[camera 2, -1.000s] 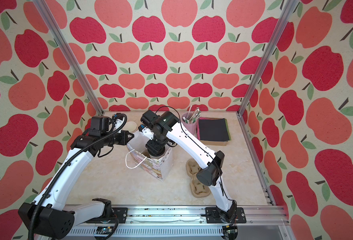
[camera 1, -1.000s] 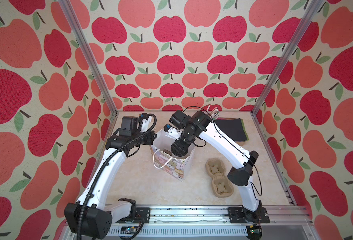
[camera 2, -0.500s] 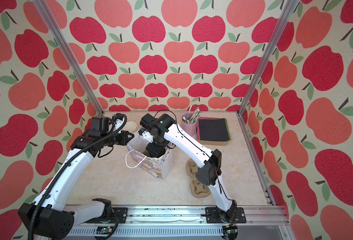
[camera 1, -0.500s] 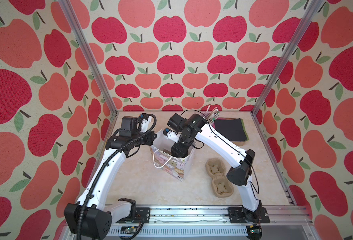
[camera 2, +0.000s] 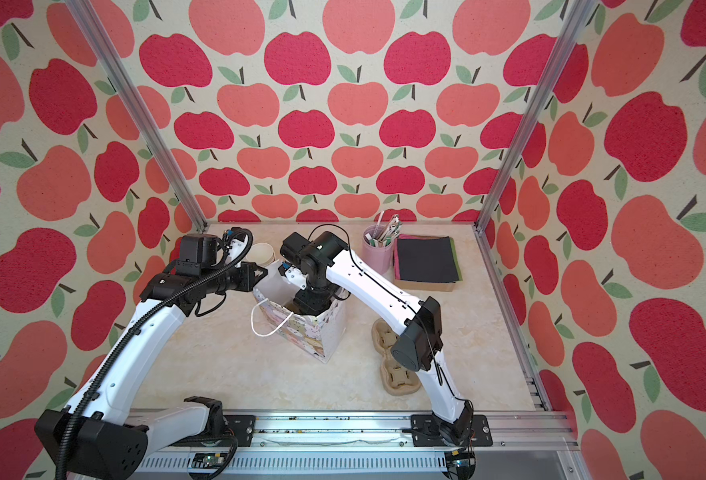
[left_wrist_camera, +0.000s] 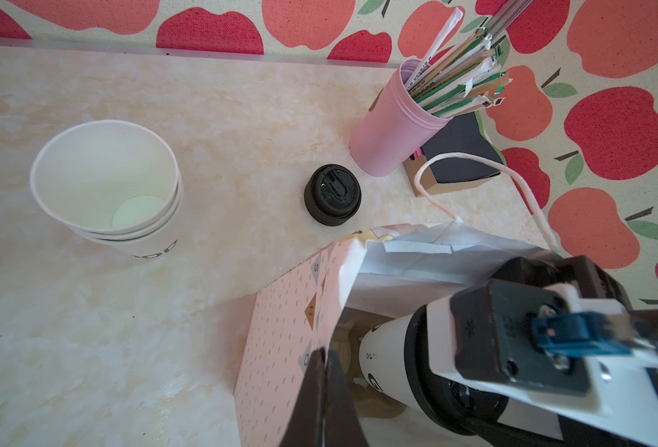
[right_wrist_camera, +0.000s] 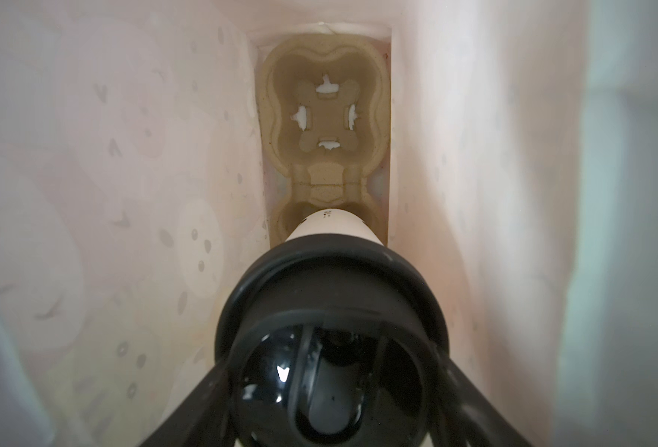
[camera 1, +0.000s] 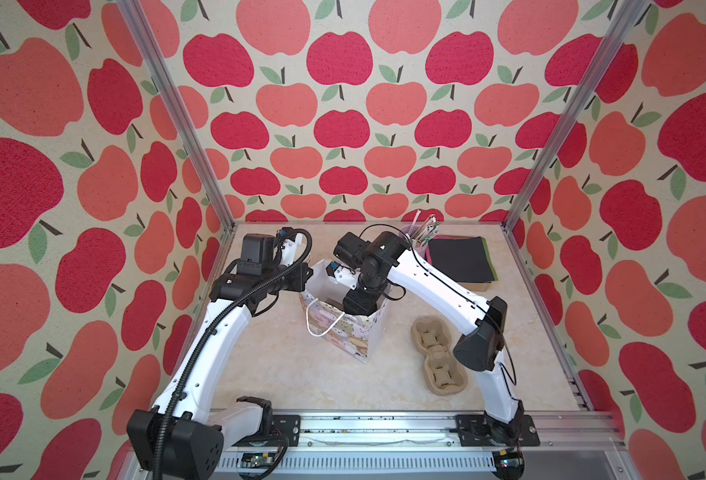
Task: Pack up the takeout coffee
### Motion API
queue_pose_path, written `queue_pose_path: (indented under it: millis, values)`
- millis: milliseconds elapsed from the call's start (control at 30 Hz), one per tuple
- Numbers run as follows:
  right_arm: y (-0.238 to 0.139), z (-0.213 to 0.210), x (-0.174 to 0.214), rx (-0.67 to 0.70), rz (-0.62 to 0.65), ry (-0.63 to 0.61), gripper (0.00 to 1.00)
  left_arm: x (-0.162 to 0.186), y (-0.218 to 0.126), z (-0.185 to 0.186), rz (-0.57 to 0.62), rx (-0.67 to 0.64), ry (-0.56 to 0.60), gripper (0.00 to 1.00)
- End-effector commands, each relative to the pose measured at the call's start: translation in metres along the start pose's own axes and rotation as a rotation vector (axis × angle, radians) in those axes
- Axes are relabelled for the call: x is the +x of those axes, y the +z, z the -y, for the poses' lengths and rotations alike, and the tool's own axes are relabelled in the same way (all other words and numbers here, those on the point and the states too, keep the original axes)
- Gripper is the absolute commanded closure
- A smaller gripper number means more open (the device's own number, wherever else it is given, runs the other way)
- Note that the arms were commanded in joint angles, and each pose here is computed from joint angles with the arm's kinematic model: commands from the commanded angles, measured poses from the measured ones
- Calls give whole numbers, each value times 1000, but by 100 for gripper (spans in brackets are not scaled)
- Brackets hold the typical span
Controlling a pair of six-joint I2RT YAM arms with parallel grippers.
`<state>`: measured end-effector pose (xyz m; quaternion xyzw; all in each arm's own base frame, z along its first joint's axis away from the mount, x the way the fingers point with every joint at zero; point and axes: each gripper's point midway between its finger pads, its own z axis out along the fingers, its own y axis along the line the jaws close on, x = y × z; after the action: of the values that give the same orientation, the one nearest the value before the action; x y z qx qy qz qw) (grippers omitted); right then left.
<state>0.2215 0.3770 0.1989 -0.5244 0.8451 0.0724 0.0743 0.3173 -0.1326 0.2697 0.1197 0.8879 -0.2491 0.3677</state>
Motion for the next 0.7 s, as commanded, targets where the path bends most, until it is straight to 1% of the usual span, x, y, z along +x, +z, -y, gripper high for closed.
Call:
queue_pose_path:
  millis: [0, 200, 667]
  values:
    - [-3, -3, 1, -4, 11, -26, 35, 4, -1, -2, -4, -5, 12, 100]
    - [4, -2, 3, -13, 8, -17, 35, 4, -2, -3, -5, -8, 10, 100]
    - [26, 7, 15, -2, -46, 2, 35, 0, 0, -3, -10, -7, 10, 100]
